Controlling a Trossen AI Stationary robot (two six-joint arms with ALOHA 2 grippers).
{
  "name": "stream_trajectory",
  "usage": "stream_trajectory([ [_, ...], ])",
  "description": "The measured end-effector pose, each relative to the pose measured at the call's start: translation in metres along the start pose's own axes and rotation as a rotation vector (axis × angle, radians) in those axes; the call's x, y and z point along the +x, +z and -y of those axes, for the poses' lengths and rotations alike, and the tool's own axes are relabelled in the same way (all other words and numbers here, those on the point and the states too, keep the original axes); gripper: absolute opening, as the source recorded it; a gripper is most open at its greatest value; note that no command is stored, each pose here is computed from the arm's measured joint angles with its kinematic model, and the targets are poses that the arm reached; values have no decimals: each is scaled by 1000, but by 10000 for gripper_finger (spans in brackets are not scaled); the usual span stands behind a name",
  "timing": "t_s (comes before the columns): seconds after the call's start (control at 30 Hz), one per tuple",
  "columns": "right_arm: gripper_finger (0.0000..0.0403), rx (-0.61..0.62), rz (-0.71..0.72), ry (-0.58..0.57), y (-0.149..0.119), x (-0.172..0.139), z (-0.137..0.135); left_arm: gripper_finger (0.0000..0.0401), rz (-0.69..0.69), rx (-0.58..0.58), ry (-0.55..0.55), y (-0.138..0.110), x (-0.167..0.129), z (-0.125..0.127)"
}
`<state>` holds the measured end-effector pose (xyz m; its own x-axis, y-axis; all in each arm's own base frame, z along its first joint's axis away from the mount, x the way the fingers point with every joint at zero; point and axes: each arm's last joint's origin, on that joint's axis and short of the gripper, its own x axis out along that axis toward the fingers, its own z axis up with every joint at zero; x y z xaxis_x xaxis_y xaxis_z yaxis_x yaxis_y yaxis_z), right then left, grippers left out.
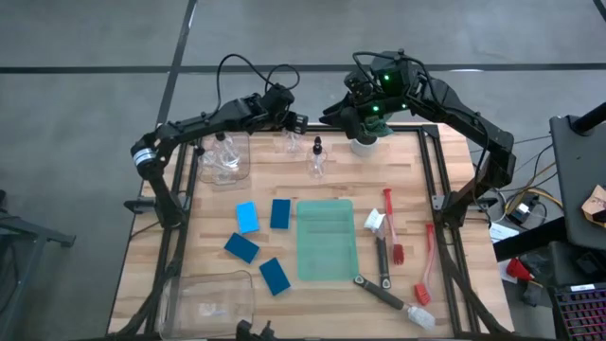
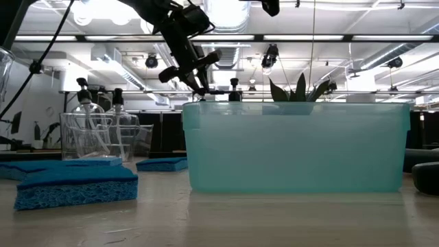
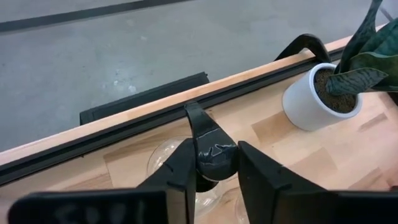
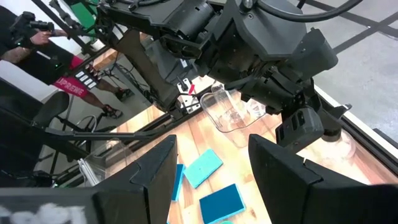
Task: Pick & Place Kitchen Sink Supplies
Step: Put the transparent soap dispenser into the top transparent bin
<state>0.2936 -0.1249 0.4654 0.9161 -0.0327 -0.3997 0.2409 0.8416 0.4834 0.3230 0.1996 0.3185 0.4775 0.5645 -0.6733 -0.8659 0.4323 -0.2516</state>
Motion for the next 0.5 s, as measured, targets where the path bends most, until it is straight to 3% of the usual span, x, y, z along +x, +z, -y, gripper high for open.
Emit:
stream_trajectory([
  [0.3, 194, -4, 0, 0, 0, 0, 0, 104, -33, 35, -5, -1, -3, -1],
  [0.5, 194, -8, 1, 0, 0, 0, 0, 81, -65, 59, -11, -1, -10, -3],
])
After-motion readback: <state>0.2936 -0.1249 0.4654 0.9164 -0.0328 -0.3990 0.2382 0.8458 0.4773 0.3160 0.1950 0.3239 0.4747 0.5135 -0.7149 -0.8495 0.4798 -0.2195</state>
